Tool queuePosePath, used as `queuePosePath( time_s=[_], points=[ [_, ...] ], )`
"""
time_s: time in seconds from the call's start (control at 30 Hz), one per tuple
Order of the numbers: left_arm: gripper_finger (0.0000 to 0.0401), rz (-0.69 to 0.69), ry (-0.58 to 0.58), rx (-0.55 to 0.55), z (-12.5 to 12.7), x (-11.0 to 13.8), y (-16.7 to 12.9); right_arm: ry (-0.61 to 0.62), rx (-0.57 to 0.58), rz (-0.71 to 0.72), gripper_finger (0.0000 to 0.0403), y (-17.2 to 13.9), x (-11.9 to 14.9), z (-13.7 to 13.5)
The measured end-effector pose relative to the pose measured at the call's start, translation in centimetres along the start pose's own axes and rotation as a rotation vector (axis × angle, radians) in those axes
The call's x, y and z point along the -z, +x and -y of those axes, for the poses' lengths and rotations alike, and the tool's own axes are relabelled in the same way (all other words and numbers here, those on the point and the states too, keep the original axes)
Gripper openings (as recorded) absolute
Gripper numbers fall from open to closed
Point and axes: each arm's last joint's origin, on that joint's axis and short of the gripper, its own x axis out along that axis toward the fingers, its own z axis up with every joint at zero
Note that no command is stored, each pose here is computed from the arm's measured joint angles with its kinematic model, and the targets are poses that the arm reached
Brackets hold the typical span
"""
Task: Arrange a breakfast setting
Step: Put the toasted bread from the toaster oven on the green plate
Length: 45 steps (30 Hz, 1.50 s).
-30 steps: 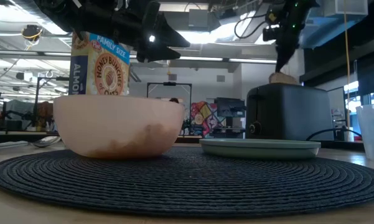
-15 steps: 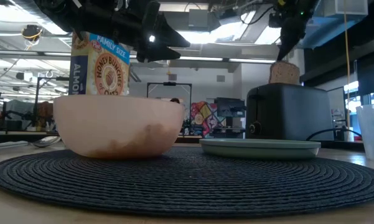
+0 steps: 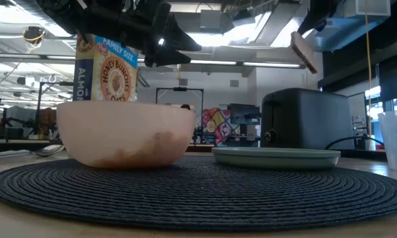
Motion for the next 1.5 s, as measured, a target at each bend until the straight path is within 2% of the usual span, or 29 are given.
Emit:
queuePosePath(
  time_s=[0.13,0.37,0.6,0.77,0.93,1.1,1.23,1.4,1.5],
  points=[
    [0.0332,0.000,-0.003,0.002,0.0,0.0,0.0,0.002,-0.103,0.055,0.0002,-0.3,-0.2,-0.9],
    [0.0332,0.000,-0.004,0.002,0.0,0.0,0.0,-0.076,-0.249,0.049,0.0002,1.3,-1.5,-4.1],
    [0.0332,-0.004,-0.009,0.113,1.2,0.0,-0.3,-0.159,-0.272,0.073,0.0001,3.8,-2.9,-7.8],
    [0.0332,0.058,0.049,0.136,2.7,-0.4,-0.8,-0.207,-0.303,0.039,0.0001,5.4,-2.6,-10.1],
    [0.0332,0.074,0.049,0.144,3.0,-0.6,-0.9,-0.186,-0.292,-0.081,0.0001,7.8,-0.6,-11.5],
    [0.0332,0.073,0.049,0.135,3.0,-0.6,-0.9,-0.138,-0.268,-0.189,0.0001,12.0,2.8,-12.6],
    [0.0332,0.068,0.051,0.123,2.9,-0.5,-0.9,-0.084,-0.159,-0.223,0.0001,14.9,5.6,-13.4],
    [0.0332,0.066,0.060,0.109,2.5,-0.5,-0.8,-0.085,-0.032,-0.261,0.0001,16.2,7.6,-14.0],
    [0.0332,0.066,0.055,0.101,2.3,-0.5,-0.7,-0.067,-0.032,-0.252,0.0001,16.8,8.3,-14.1]
  ],
)
